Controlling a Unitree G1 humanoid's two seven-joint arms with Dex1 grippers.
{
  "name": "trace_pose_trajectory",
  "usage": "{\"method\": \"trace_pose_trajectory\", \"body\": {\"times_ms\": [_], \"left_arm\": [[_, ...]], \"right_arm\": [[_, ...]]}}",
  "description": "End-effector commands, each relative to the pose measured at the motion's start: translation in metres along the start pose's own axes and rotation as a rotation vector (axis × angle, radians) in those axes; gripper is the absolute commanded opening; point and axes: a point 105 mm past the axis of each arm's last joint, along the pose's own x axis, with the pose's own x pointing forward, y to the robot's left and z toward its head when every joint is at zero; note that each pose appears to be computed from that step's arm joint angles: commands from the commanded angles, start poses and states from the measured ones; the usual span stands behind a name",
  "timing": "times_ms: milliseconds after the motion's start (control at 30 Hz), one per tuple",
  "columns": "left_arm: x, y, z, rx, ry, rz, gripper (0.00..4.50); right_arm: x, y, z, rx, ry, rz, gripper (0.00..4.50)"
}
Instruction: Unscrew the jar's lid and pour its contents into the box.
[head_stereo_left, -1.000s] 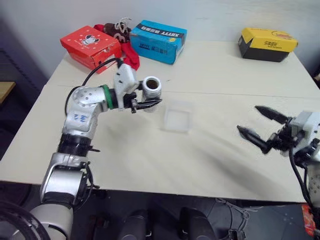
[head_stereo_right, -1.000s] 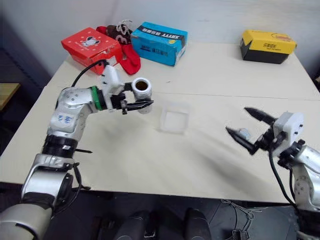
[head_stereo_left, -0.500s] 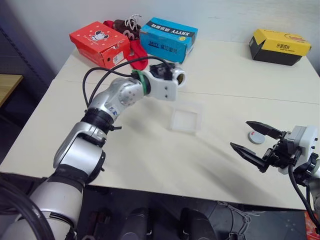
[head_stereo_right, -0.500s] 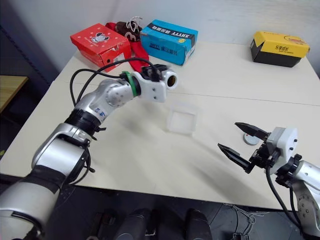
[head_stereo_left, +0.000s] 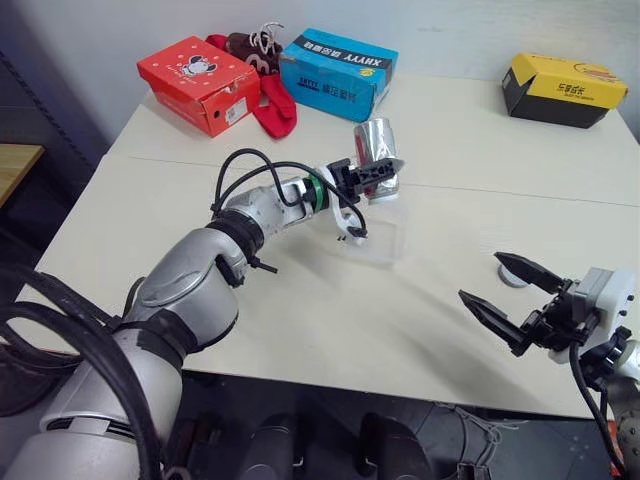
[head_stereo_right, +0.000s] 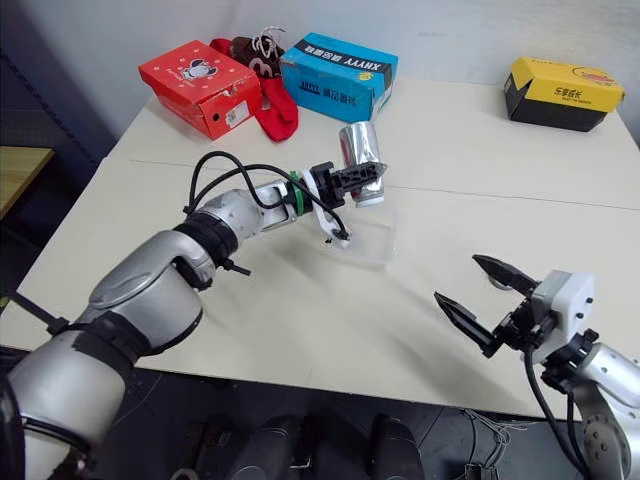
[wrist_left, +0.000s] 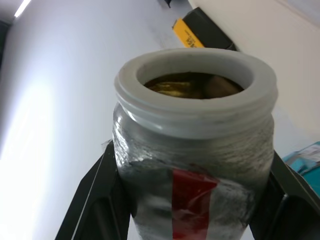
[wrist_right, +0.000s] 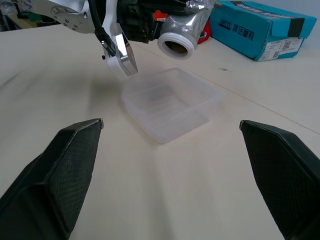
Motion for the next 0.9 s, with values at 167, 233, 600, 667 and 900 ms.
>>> {"method": "trace_pose_trajectory", "body": {"times_ms": [167, 233, 600, 667, 900], "left_arm": [[0.010, 0.019, -0.013, 0.142, 0.037, 0.102, 2.38], [0.008, 0.017, -0.015, 0.110, 0.045, 0.091, 2.38], [-0.037, -0.003, -0.042, -0.997, 0.244, -0.002, 2.38], [-0.050, -0.012, -0.054, -1.294, 0.326, -0.002, 2.38], [-0.142, -0.052, -0.073, -2.073, 0.566, 0.086, 2.38]], "right_arm": [[0.002, 0.004, 0.012, -0.027, -0.046, -0.009, 4.49], [0.003, 0.005, 0.011, -0.024, -0.047, -0.008, 4.49], [0.014, 0.000, 0.012, -0.027, -0.070, 0.023, 4.49], [0.017, -0.001, 0.013, -0.050, -0.076, 0.035, 4.49], [0.030, 0.002, 0.015, -0.131, -0.154, 0.132, 4.49]]}}
